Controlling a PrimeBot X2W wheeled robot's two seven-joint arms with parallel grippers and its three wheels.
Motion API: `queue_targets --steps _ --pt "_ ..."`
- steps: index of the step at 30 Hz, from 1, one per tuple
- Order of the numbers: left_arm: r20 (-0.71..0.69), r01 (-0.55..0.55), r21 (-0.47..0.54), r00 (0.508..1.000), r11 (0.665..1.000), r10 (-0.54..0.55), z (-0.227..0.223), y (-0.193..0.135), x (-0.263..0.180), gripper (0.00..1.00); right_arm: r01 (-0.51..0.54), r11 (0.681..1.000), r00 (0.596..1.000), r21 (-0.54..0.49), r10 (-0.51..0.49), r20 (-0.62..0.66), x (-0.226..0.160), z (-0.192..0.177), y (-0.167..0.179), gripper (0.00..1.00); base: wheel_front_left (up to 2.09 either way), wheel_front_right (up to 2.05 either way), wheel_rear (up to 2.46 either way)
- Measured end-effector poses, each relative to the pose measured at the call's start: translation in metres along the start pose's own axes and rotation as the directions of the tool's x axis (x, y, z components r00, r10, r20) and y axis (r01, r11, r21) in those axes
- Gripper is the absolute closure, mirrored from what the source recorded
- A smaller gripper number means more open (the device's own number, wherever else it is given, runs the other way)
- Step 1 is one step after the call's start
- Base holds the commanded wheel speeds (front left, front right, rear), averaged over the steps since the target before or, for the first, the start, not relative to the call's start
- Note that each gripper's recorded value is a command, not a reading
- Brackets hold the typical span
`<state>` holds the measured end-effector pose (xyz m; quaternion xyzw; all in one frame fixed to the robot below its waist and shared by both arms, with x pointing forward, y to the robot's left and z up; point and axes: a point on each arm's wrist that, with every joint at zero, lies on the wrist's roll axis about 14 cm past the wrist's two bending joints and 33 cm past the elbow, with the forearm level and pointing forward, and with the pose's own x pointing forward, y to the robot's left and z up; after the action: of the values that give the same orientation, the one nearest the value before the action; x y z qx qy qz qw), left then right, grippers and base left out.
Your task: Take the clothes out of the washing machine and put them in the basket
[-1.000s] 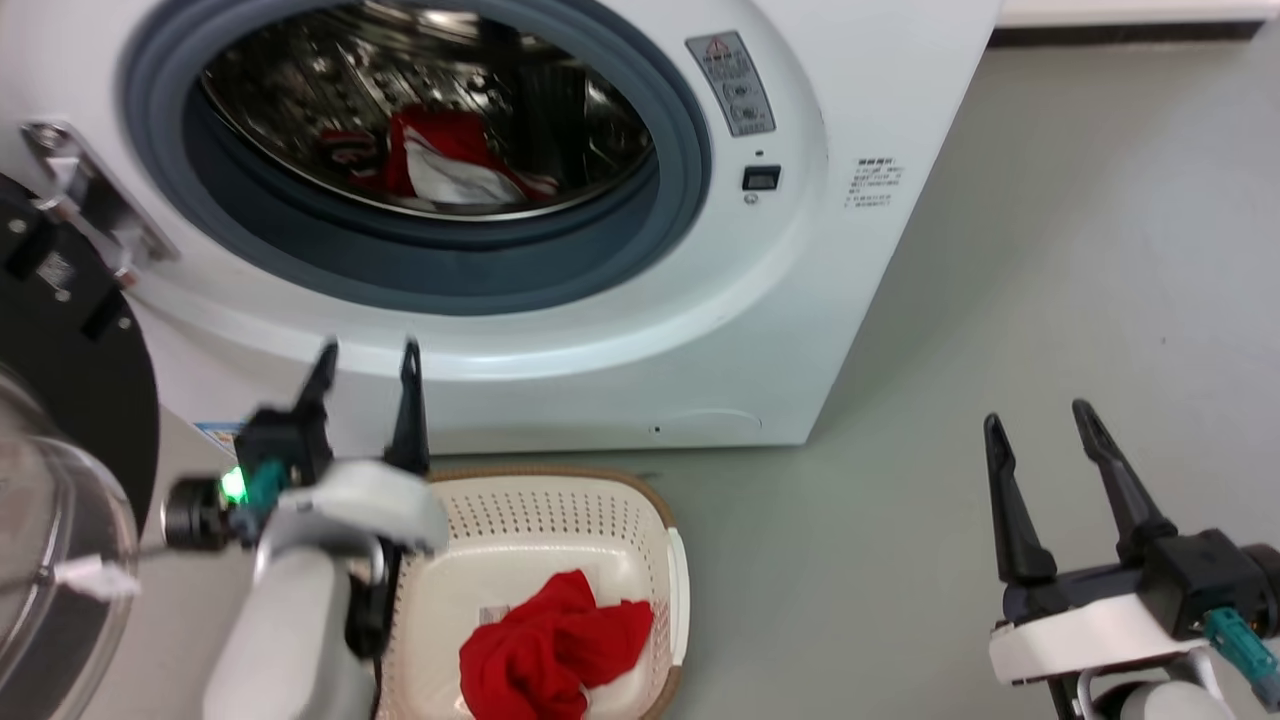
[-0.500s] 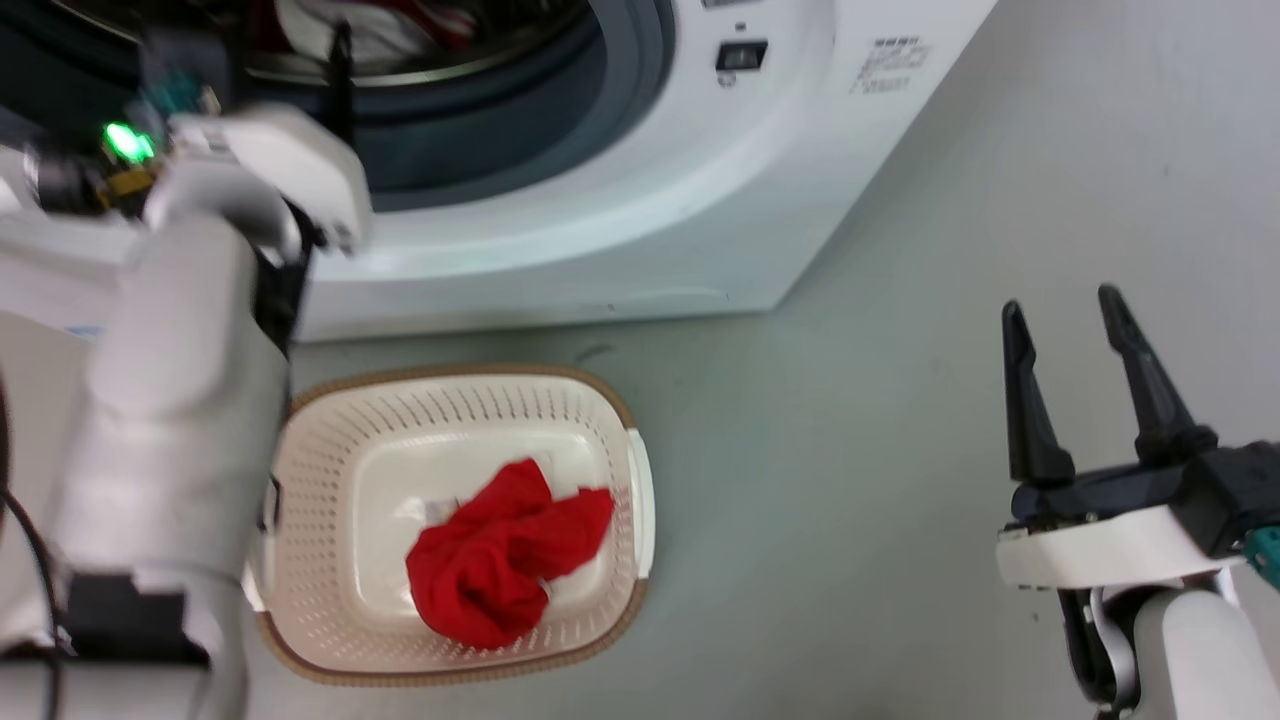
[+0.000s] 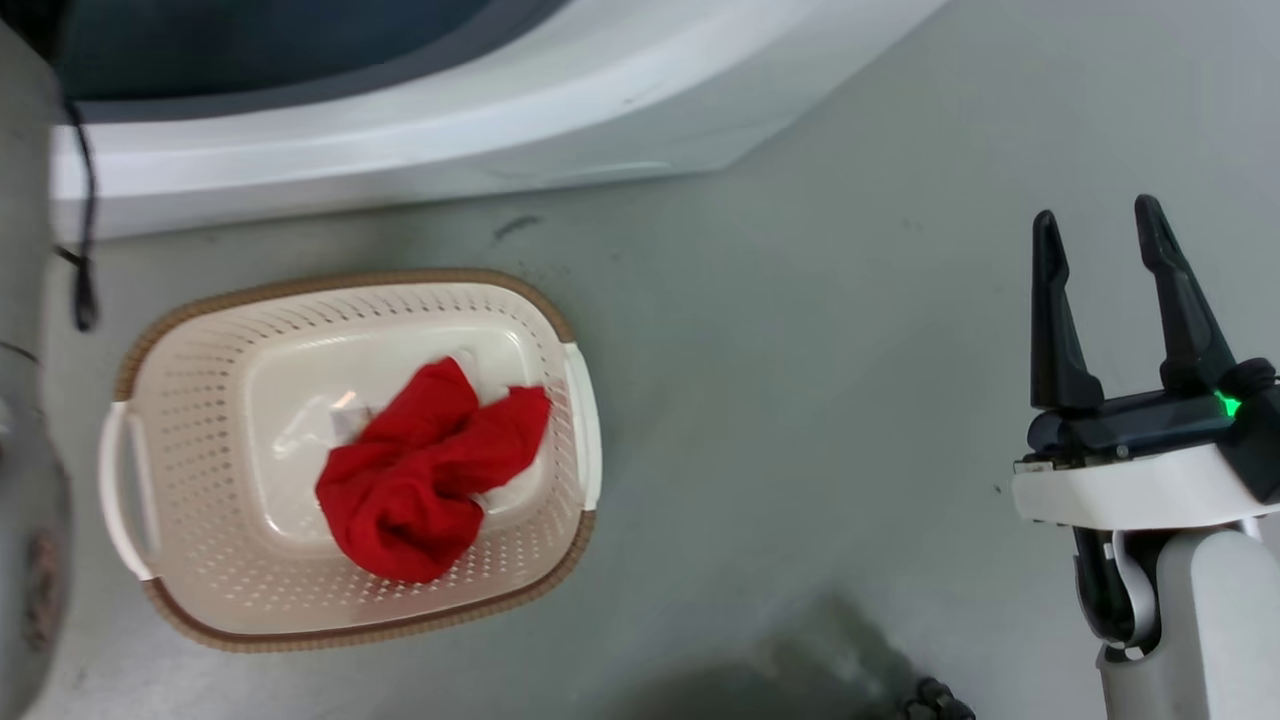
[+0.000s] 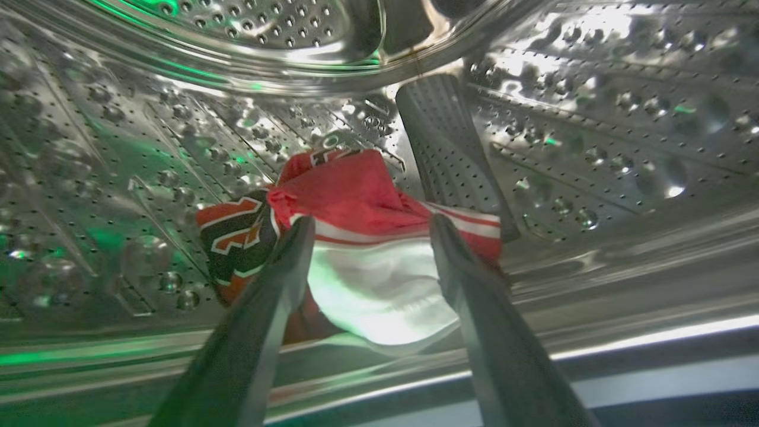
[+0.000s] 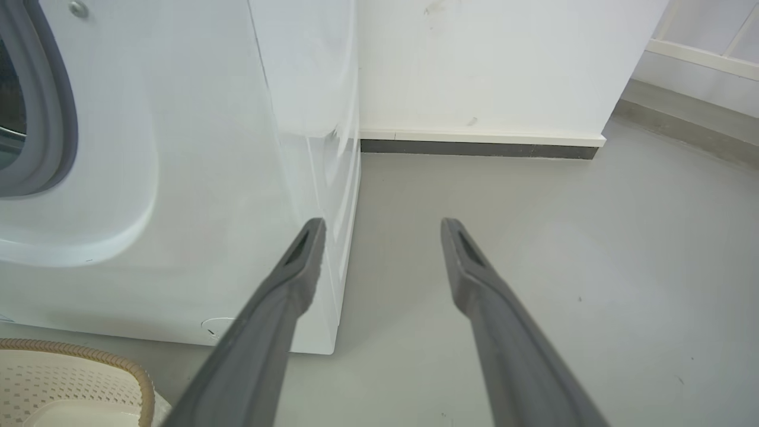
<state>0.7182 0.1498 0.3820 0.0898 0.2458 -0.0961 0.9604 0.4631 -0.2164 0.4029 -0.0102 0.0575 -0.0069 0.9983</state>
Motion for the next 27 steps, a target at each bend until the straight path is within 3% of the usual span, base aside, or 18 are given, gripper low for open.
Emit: queue_targets --steps 5,12,23,24,25,27 --pt "-0.127 -0.010 0.003 0.992 1.000 0.010 -0.014 0.008 0.026 0.00 0.027 1.000 0.999 -0.002 -0.027 -0.032 0.003 -0.014 -0.010 0.00 0.00 0.00 0.00" --pt "-0.317 0.023 0.018 0.948 1.000 -0.016 -0.051 -0.008 0.047 0.00 0.057 0.998 0.996 -0.008 -0.057 -0.071 0.001 -0.029 -0.021 0.00 0.00 0.00 0.00" --pt "-0.386 0.018 0.046 0.922 0.999 0.001 -0.070 -0.010 0.058 0.00 0.078 0.997 0.992 -0.016 -0.079 -0.101 -0.001 -0.041 -0.029 0.00 0.00 0.00 0.00" --pt "-0.388 0.018 0.048 0.922 0.999 0.002 -0.070 -0.010 0.058 0.56 0.080 0.997 0.992 -0.016 -0.081 -0.101 -0.001 -0.041 -0.030 0.00 0.00 0.00 0.00" --pt "-0.388 0.018 0.049 0.922 0.999 0.002 -0.069 -0.009 0.058 1.00 0.081 0.997 0.992 -0.016 -0.082 -0.101 -0.001 -0.041 -0.030 0.00 0.00 0.00 0.00" --pt "-0.381 0.018 0.050 0.924 0.999 0.003 -0.067 -0.009 0.058 1.00 0.081 0.997 0.992 -0.016 -0.082 -0.101 -0.001 -0.041 -0.030 0.00 0.00 0.00 0.00"
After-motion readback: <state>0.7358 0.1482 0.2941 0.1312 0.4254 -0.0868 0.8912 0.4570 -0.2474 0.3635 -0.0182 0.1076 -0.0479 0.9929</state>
